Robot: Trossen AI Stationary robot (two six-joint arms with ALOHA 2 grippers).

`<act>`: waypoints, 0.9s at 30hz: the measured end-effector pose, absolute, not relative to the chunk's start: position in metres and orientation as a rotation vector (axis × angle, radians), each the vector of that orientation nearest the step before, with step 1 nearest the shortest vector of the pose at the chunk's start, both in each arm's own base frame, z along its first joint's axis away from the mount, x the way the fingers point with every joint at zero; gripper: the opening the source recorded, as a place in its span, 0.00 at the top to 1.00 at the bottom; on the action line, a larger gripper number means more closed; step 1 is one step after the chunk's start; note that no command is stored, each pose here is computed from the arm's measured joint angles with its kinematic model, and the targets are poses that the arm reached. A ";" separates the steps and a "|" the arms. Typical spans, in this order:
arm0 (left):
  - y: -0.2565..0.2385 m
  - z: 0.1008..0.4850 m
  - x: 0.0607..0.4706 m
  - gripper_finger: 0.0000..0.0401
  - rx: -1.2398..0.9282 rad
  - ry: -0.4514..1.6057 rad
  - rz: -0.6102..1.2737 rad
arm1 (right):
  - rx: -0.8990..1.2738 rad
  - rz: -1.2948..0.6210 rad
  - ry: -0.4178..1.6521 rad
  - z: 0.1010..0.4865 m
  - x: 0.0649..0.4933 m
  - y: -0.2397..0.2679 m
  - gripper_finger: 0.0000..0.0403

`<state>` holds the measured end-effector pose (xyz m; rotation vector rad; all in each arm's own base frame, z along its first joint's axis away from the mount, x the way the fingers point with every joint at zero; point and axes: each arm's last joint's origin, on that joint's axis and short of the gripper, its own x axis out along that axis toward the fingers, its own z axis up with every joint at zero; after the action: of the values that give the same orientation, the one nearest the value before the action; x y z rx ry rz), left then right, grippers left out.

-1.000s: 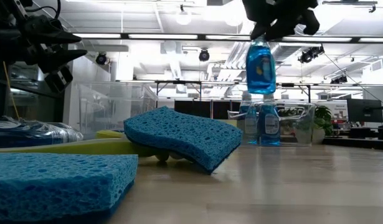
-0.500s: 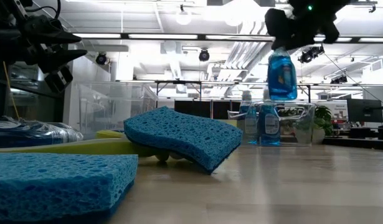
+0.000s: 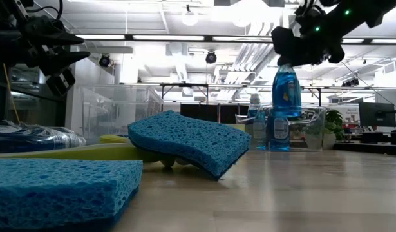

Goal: Pick & Place Kitchen Sink Supplies
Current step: Put the blue dishwasher liquid into the transparent bin

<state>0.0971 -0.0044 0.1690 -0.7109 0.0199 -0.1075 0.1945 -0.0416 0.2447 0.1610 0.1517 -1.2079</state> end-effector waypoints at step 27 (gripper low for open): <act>-0.004 0.169 0.097 0.74 -0.711 0.020 -0.107 | 0.223 -1.318 0.203 0.183 0.242 -0.076 0.67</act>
<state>0.0971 -0.0044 0.1690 -0.7110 0.0200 -0.1073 0.2417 -0.0757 0.1834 0.2233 0.2031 -1.3184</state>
